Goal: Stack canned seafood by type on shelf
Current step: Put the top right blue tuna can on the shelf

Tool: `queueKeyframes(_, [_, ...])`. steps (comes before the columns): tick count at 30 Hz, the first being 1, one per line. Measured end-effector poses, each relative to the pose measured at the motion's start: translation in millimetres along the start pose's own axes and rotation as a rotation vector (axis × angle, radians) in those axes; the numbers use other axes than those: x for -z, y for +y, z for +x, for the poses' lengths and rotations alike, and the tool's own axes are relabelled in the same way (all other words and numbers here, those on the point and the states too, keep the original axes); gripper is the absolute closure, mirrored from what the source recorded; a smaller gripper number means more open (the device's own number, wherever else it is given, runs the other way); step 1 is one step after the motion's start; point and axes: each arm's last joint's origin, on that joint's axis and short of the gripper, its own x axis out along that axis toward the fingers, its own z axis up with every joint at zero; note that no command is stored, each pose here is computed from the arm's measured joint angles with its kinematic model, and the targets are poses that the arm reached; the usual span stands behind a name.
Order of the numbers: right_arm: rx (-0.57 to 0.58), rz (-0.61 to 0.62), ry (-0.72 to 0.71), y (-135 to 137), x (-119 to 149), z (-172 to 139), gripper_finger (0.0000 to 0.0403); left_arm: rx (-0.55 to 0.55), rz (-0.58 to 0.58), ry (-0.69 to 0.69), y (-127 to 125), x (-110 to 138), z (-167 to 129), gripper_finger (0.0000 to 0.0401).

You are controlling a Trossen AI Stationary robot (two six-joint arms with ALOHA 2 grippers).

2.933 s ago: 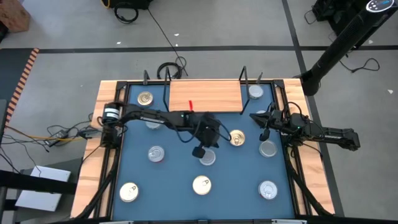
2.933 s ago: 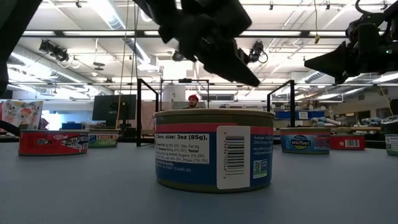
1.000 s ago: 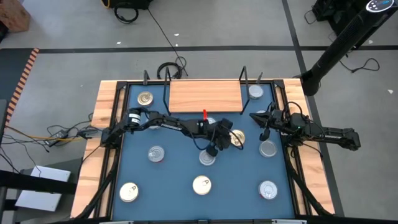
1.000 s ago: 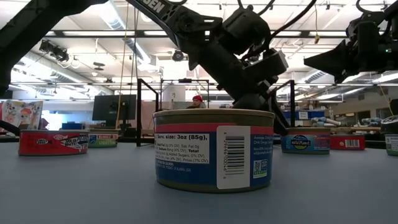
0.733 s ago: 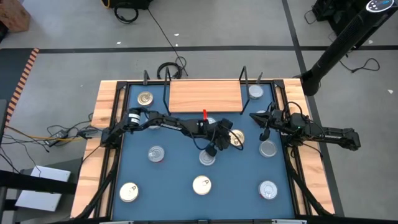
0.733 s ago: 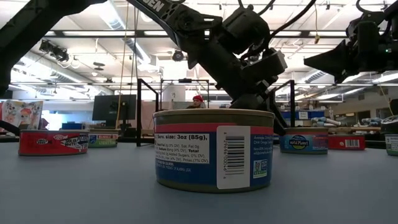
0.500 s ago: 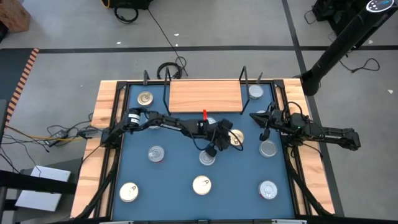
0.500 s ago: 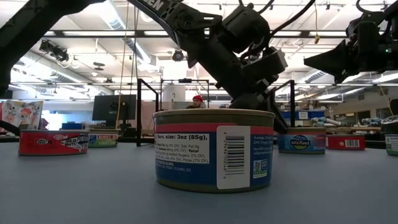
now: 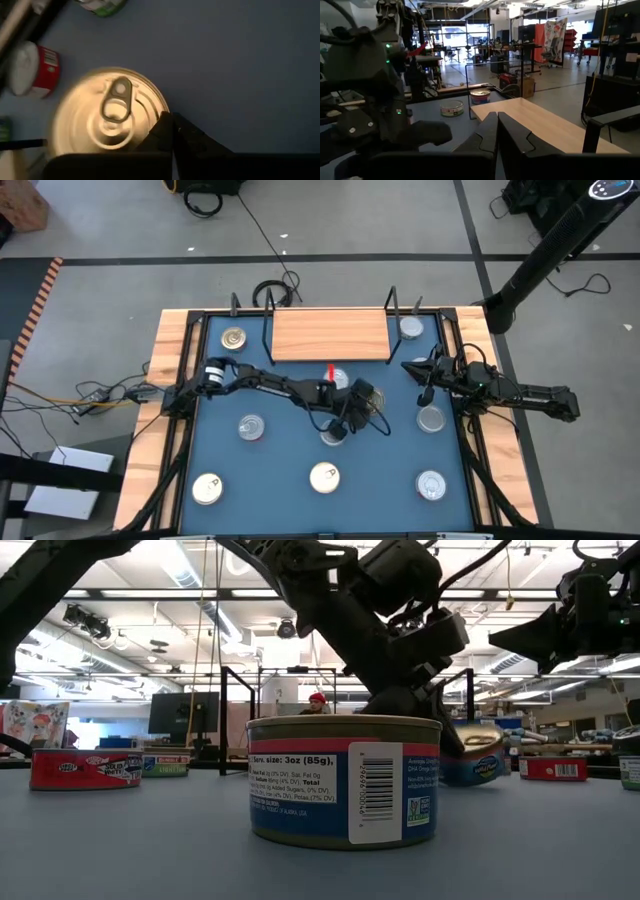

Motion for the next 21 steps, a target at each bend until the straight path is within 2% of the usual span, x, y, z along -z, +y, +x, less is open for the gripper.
queueKeyframes(3, [0.0, 0.0, 0.0, 0.0, 0.0, 0.0, 0.038, 0.038, -0.035, 0.039, 1.8, -5.4, -5.8, 0.0398])
queueKeyframes(12, [0.0, 0.0, 0.0, 0.0, 0.0, 0.0, 0.038, 0.057, -0.089, 0.053, 11.4, -18.9, -17.7, 0.0399])
queueKeyframes(21, [0.0, 0.0, 0.0, 0.0, 0.0, 0.0, 0.038, 0.091, -0.078, 0.064, 17.9, -25.5, -28.3, 0.0387])
